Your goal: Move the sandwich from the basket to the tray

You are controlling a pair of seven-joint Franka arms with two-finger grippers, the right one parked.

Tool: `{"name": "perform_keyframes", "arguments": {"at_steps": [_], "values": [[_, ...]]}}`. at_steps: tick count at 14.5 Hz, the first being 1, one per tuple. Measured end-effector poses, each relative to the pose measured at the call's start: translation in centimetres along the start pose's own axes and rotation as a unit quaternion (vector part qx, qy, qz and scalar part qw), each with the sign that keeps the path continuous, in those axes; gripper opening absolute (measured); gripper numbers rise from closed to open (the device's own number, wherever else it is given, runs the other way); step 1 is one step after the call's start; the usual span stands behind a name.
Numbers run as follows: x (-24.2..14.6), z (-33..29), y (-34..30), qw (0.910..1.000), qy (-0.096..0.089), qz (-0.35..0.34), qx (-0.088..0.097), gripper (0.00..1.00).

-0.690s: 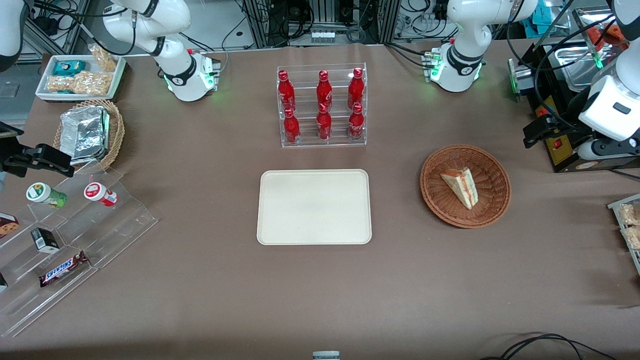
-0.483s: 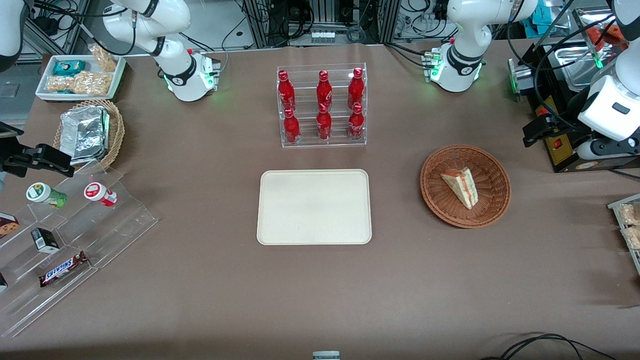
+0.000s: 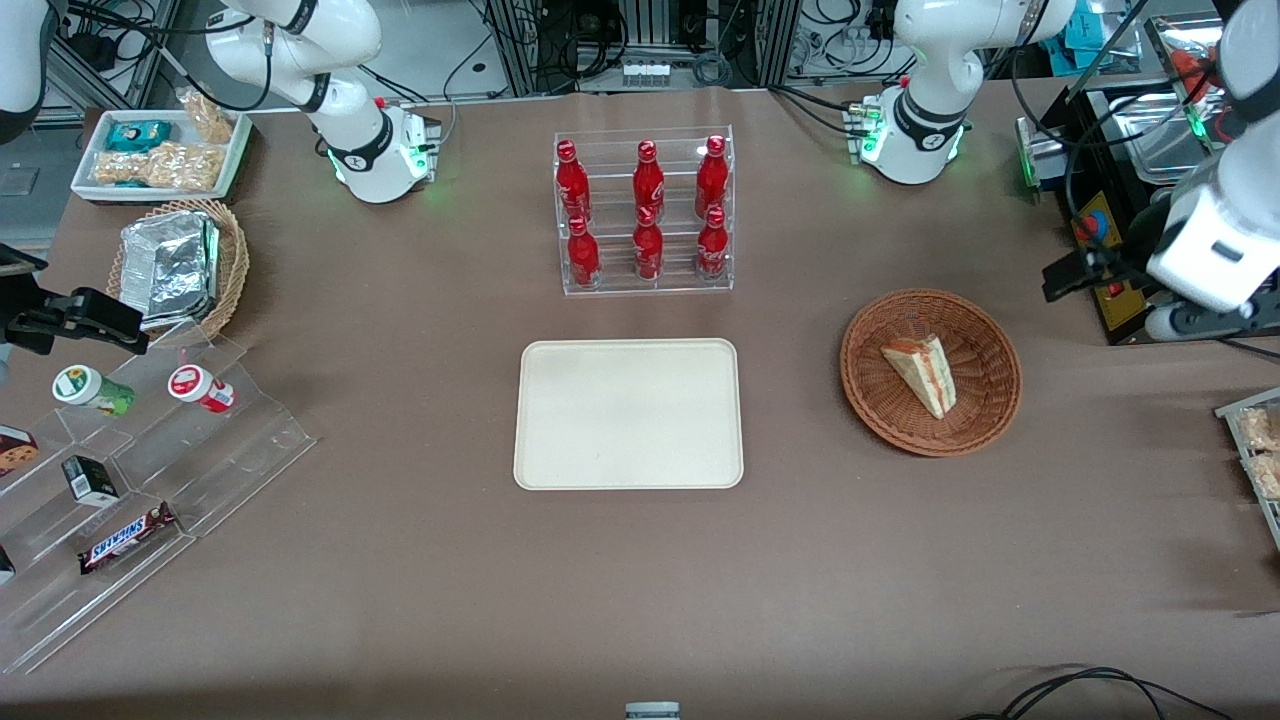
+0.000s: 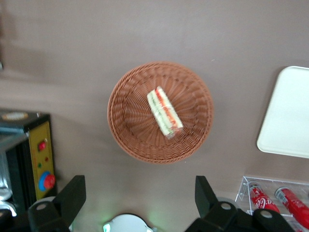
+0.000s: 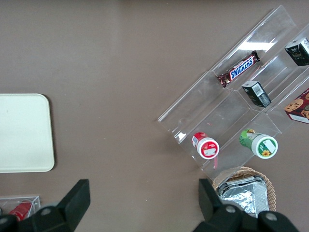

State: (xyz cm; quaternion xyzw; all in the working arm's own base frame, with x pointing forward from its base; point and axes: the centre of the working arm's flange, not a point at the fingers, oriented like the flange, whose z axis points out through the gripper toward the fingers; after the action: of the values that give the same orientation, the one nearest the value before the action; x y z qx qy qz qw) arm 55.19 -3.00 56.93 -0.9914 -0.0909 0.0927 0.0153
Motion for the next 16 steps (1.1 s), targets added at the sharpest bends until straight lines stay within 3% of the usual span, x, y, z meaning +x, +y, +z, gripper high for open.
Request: {"name": "perform_keyframes", "arguments": {"at_steps": [2, 3, 6, 9, 11, 16], "values": [[1.7, 4.4, -0.5, 0.9988, -0.028, -0.04, 0.005, 1.0], [2.5, 6.9, -0.3, 0.9979, -0.029, -0.058, 0.005, 1.0], [3.4, 16.2, 0.6, 0.9937, -0.002, -0.112, -0.004, 1.0], [1.5, 24.1, 2.3, 0.9828, 0.019, -0.183, -0.013, 1.0], [0.2, 26.3, 4.4, 0.9775, 0.015, -0.21, -0.009, 1.0], [-0.6, 28.9, 5.6, 0.9759, 0.0, -0.218, 0.001, 1.0]]}}
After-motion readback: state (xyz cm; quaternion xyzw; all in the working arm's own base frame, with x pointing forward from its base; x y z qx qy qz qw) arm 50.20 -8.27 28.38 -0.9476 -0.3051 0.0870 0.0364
